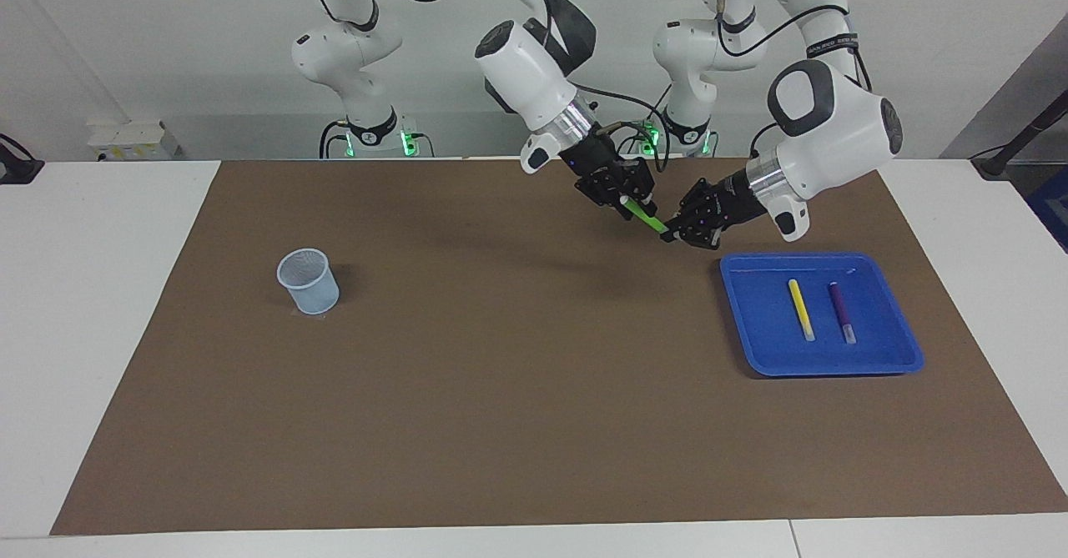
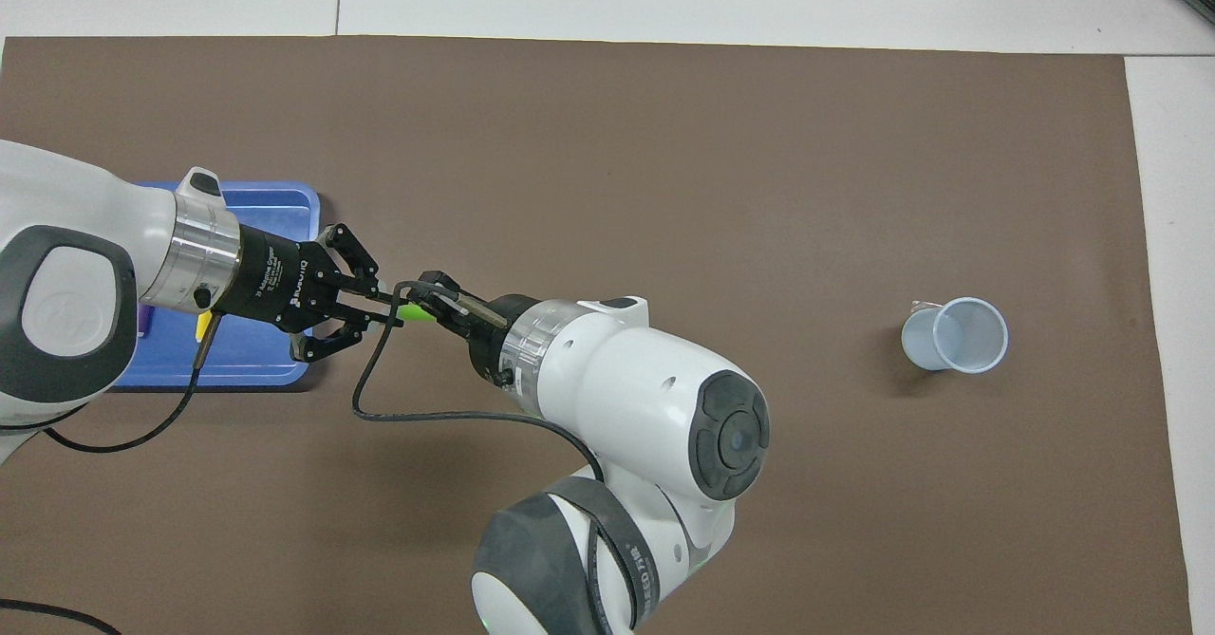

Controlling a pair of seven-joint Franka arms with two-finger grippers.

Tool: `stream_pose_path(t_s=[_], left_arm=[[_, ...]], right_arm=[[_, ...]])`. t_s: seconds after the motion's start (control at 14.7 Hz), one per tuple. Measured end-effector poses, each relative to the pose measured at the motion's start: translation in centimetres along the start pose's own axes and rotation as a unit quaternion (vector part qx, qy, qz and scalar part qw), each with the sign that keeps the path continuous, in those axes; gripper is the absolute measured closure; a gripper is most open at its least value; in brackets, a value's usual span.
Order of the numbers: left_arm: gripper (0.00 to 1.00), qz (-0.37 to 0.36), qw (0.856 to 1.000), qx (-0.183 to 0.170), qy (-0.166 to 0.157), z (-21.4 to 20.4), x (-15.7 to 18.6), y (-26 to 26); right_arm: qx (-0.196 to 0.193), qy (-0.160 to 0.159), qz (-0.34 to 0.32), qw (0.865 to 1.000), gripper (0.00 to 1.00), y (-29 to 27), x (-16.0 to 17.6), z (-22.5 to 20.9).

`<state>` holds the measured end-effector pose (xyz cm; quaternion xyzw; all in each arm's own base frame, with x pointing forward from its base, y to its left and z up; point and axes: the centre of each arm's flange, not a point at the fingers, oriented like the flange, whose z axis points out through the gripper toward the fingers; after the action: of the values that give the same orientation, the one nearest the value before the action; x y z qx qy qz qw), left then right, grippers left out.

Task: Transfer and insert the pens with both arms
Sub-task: 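Grasp the green pen tip with the right gripper beside the left gripper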

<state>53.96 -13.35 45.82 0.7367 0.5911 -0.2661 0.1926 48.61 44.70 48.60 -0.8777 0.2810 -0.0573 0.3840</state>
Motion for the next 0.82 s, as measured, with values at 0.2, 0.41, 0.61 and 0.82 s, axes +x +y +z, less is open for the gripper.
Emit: stream_pose_path(t_s=[0.2, 0.41, 0.61, 0.82], left_arm=[[0.83, 0.000, 1.000, 0.000, 0.000, 0.01, -0.01, -0.01], [0.83, 0.000, 1.000, -0.001, 0.000, -0.06, 0.04, 0.00], [0.83, -0.001, 1.000, -0.001, 0.000, -0.07, 0.09, -0.03], [0.83, -0.001, 1.000, -0.001, 0.000, -0.06, 0.09, -0.03]], right_arm=[[0.000, 0.000, 0.000, 1.000, 0.60, 0.01, 0.00, 0.02], [-0.002, 0.000, 0.000, 1.000, 0.79, 0.13, 0.07, 0.08], [-0.003, 0.000, 0.001, 1.000, 0.81, 0.21, 0.11, 0.14], [-0.003, 0.000, -0.002, 1.000, 0.81, 0.22, 0.12, 0.14]])
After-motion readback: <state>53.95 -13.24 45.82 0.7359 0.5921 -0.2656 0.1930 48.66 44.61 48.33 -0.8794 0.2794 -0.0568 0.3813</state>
